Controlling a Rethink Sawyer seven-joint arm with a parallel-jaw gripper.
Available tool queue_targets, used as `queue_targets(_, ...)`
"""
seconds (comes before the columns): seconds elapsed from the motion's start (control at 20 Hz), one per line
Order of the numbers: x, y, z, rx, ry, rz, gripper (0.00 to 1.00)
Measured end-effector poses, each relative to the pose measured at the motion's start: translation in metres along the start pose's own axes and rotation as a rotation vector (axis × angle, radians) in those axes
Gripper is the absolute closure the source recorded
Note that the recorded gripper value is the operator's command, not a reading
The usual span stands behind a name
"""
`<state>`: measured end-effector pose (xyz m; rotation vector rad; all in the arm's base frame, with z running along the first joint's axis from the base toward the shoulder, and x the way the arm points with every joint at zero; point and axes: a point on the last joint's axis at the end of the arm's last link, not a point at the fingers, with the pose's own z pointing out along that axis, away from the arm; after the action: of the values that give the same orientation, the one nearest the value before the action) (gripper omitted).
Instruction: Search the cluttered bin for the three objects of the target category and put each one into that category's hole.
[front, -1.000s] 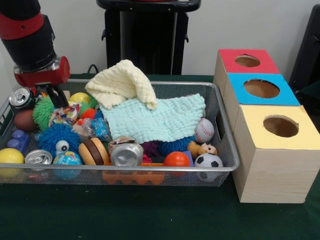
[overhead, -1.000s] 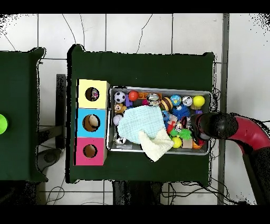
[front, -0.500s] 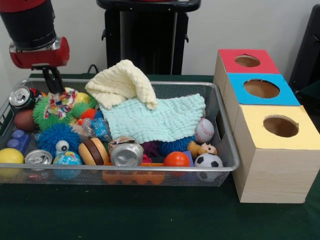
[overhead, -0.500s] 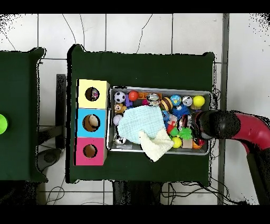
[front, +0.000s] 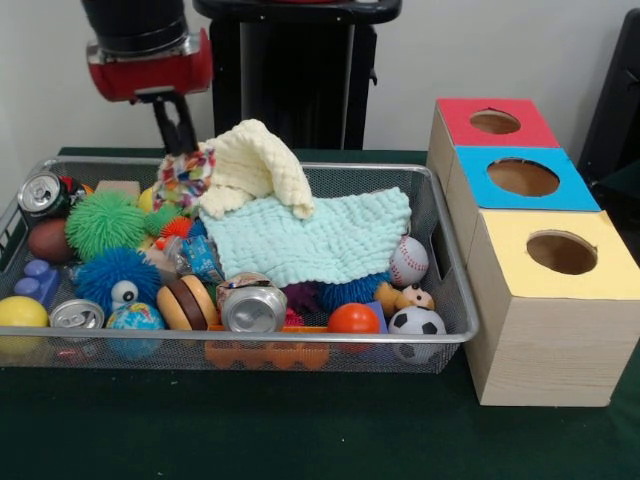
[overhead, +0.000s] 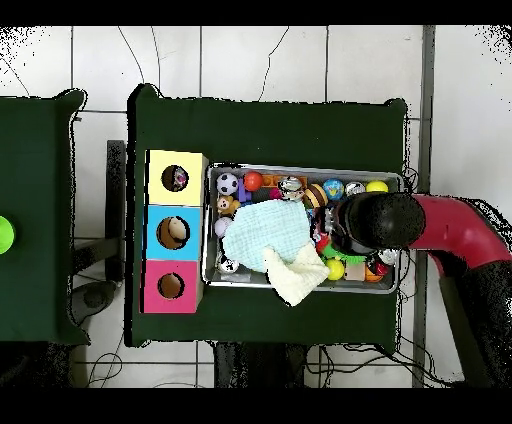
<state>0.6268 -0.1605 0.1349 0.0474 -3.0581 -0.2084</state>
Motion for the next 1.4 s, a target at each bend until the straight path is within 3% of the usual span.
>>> queue_targets(0.2, -0.003, 0.034, -0.012, -0.004, 0.009, -0.024, 1.0)
queue_targets(0.6, 0.009, 0.094, -0.021, -0.012, 0.056, -0.053, 1.0)
queue_targets(1.4, 0.025, 0.193, -0.01, -0.002, 0.145, -0.001, 1.0)
